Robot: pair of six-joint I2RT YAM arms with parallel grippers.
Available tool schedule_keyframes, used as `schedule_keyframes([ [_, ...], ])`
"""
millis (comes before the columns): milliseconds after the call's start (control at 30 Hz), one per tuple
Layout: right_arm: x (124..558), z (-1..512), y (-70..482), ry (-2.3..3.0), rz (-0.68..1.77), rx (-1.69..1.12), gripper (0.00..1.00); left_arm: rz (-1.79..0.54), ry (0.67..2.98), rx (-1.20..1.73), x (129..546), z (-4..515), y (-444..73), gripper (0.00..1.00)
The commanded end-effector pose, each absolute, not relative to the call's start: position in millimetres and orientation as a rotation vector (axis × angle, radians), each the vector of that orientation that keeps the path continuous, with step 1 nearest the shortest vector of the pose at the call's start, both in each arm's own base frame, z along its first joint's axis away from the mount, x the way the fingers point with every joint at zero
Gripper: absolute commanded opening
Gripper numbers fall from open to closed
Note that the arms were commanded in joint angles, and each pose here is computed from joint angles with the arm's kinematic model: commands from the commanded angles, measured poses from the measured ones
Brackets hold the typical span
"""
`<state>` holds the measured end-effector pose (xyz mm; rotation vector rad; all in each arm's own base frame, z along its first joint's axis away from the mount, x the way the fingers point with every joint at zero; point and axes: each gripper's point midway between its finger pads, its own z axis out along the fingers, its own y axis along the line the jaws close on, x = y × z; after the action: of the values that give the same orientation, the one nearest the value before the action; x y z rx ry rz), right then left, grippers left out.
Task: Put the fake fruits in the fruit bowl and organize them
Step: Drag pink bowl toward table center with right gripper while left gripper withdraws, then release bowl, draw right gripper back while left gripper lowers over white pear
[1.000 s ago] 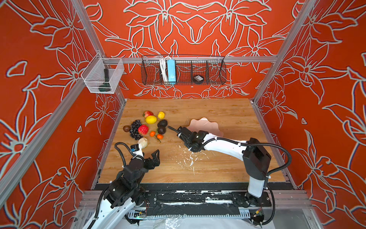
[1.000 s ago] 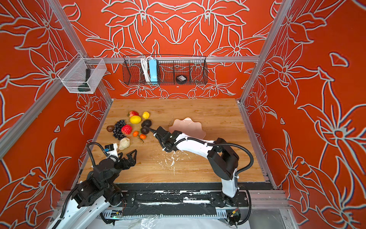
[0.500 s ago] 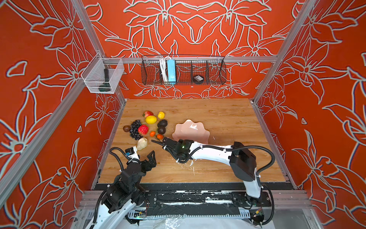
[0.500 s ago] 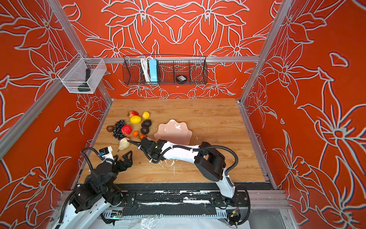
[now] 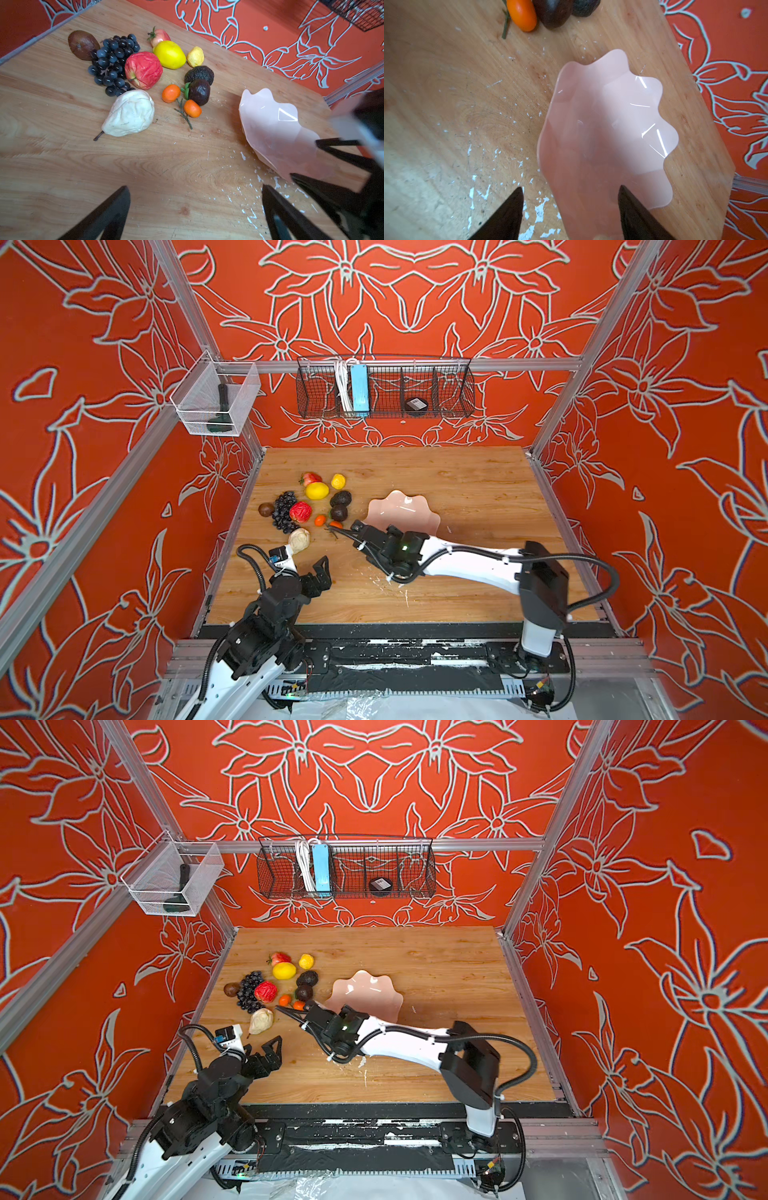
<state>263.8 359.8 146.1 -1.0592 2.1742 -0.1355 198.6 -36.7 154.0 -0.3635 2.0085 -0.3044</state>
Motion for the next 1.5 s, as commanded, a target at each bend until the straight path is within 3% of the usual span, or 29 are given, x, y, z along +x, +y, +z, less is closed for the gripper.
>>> schedule_keyframes([
  [0,259.5,165.4,330.0,2.211,-0.037,-0.913,0.75,-0.328,2.048,-0.316,204.2,150.4,-49.5,0.99],
  [233,261.4,181.1,233.3,2.304,0.178,-0.498,0.78,-0.563,2.248,-0.247,216.8,149.1,-108.7,0.99],
  [367,254.7,179.7,197.3,2.282,0.311,-0.305,0.8,-0.51,2.407,-0.251,228.4,144.4,-122.9,0.98],
  [633,235.8,156.7,162.4,2.265,0.358,-0.135,0.8,0.033,2.416,-0.402,259.7,151.4,-67.8,0.99],
  [800,226.8,144.6,152.7,2.245,0.397,-0.081,0.8,0.186,2.41,-0.66,283.1,143.7,-14.5,0.98],
  [1067,211.3,127.1,153.3,2.288,0.458,-0.109,0.8,0.159,2.389,-0.952,291.4,122.5,29.9,0.98],
  [1467,198.7,112.6,143.8,2.297,0.463,-0.125,0.8,0.1,2.462,-1.051,324.3,96.6,51.5,0.98],
])
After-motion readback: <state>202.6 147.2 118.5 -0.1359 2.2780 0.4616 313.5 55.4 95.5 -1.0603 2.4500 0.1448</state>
